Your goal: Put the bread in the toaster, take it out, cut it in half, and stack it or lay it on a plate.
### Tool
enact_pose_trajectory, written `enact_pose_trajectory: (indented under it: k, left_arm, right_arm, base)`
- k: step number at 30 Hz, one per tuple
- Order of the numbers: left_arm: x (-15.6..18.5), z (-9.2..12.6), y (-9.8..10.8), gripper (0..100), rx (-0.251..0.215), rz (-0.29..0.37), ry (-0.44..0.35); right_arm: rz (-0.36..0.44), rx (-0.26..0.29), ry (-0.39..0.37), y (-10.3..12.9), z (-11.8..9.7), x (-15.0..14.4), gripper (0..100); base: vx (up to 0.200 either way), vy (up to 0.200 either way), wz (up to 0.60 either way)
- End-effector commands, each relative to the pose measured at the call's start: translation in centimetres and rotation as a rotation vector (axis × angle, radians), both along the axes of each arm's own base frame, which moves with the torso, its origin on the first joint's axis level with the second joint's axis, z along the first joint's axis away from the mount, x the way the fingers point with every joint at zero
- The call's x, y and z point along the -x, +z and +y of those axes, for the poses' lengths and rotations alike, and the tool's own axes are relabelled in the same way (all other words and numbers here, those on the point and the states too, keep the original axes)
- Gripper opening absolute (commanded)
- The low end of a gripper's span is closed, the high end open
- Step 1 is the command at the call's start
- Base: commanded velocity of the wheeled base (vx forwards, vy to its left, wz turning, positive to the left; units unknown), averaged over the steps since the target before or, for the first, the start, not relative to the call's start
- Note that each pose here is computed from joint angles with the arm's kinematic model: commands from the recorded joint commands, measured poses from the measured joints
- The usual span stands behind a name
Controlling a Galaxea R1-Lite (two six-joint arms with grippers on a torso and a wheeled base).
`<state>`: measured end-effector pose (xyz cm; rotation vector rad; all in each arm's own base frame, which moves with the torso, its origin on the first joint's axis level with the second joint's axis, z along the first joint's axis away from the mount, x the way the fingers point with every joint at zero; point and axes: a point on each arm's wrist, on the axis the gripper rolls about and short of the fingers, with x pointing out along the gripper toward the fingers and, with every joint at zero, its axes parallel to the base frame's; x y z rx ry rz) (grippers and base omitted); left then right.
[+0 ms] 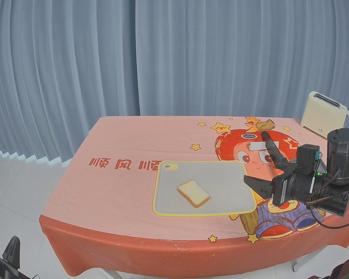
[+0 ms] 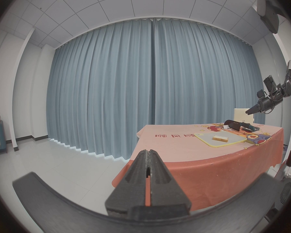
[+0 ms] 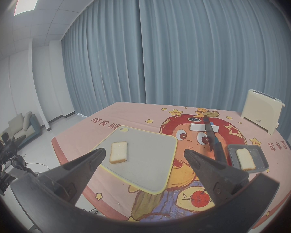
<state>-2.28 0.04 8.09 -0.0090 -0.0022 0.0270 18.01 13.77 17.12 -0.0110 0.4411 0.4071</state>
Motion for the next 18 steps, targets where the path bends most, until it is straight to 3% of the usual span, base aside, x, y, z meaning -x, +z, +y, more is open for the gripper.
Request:
enact_pose_trajectory:
  k: [1,18]
  left_arm:
    - [-0.14,0.00,-0.48,0,0.000,0.019,-0.001]
    - [-0.14,-0.02,-0.48,0,-0.004,0.019,-0.007]
  right_arm:
    - [0.007,0.006,0.007,-0.22,0.20,0.01,100]
    - [0.012,0.028,0.003,-0.66,0.86,0.18,100]
  base:
    - [0.000,0.000,0.00]
    - [0.000,0.000,0.00]
